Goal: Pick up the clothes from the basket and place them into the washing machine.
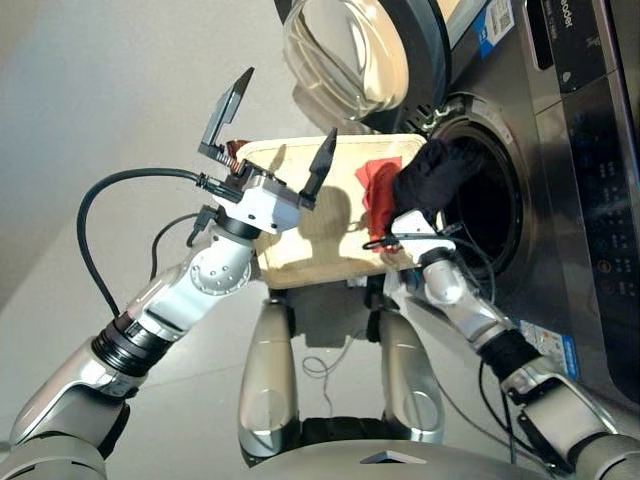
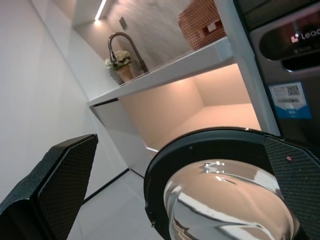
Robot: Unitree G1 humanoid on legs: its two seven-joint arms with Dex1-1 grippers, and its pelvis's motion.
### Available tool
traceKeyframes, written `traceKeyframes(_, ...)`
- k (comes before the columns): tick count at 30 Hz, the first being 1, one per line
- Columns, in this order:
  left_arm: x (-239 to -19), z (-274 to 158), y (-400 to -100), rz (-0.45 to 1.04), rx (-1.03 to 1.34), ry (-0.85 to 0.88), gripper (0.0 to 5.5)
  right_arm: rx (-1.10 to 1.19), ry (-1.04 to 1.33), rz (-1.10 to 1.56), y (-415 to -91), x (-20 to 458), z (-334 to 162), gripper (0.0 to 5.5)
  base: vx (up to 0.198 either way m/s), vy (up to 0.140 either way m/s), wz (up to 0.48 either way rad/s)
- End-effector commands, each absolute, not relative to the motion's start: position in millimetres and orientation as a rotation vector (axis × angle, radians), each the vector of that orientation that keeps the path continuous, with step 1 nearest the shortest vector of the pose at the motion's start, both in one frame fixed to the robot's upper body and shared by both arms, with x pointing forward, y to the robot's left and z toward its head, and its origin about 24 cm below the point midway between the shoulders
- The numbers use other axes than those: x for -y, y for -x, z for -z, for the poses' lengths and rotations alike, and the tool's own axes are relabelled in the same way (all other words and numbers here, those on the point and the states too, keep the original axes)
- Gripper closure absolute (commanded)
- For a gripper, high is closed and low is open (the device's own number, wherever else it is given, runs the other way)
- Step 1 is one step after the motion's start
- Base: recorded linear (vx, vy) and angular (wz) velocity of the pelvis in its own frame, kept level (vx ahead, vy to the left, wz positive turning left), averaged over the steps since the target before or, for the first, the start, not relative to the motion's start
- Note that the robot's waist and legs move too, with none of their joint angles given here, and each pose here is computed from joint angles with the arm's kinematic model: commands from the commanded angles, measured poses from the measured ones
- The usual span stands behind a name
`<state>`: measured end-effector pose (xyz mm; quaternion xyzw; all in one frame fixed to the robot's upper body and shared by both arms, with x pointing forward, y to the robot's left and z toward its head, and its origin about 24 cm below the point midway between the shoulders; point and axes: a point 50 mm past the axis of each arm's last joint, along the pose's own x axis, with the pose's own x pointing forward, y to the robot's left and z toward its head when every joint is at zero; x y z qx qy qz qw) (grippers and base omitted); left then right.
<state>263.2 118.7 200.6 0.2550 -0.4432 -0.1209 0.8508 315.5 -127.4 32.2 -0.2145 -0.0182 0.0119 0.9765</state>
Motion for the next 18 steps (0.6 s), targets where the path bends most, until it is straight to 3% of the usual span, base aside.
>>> traceKeyframes(1, -98, -224, -233, 0.312, 1.089, -0.242, 0.00, 0.155, 0.222, 0.143, -329, 141, -63, 5.50, 0.000, 0.000, 0.000)
traceKeyframes(7, -86, -220, -237, 0.367, 0.966, 0.020, 0.00, 0.040, 0.046, 0.308, -340, 160, -52, 5.50, 0.000, 0.000, 0.000)
traceKeyframes(10, -81, -217, -239, 0.399, 0.922, 0.071, 0.00, 0.023, -0.017, 0.380, -346, 172, -54, 5.50, 0.000, 0.000, 0.000)
traceKeyframes(18, -79, -197, -248, 0.425, 0.742, 0.230, 0.00, 0.099, -0.215, 0.757, -364, 251, -99, 5.50, 0.000, 0.000, 0.000)
